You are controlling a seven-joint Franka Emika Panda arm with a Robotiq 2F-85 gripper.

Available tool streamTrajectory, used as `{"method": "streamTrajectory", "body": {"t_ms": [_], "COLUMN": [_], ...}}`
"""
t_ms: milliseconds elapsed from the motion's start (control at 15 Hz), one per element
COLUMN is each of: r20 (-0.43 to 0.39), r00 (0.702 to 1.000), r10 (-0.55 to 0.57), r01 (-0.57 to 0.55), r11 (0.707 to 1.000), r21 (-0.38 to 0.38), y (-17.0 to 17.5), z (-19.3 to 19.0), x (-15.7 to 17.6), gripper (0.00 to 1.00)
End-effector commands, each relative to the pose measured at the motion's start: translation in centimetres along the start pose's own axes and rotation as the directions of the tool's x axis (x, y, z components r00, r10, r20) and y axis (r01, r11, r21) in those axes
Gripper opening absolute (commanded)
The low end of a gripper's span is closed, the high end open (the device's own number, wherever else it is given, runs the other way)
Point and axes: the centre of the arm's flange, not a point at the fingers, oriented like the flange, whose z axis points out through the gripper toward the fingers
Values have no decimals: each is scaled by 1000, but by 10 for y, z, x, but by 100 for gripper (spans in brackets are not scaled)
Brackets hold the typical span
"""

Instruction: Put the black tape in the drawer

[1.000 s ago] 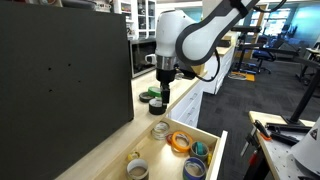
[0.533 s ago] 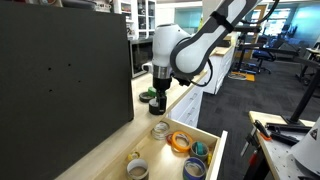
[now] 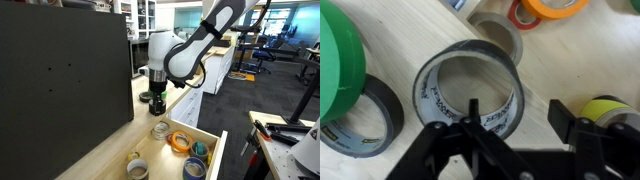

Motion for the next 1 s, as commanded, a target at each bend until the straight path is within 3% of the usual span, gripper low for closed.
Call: {"method": "streamTrajectory", "body": {"t_ms": [0, 400, 533, 600, 933], "r20": [-21, -15, -7, -13, -17], "r00": [1000, 1000, 1000, 1000, 1000], "r10": [-19, -2, 3, 0, -13], "r01": [18, 3, -2, 0, 13], "r11": [1000, 1000, 1000, 1000, 1000], "r21": [-10, 7, 8, 8, 6], "y": [10, 14, 8, -6, -43], "z": [-3, -13, -21, -39, -94], "x": [-4, -25, -32, -54, -95], "gripper": [43, 5, 1, 0, 4]}}
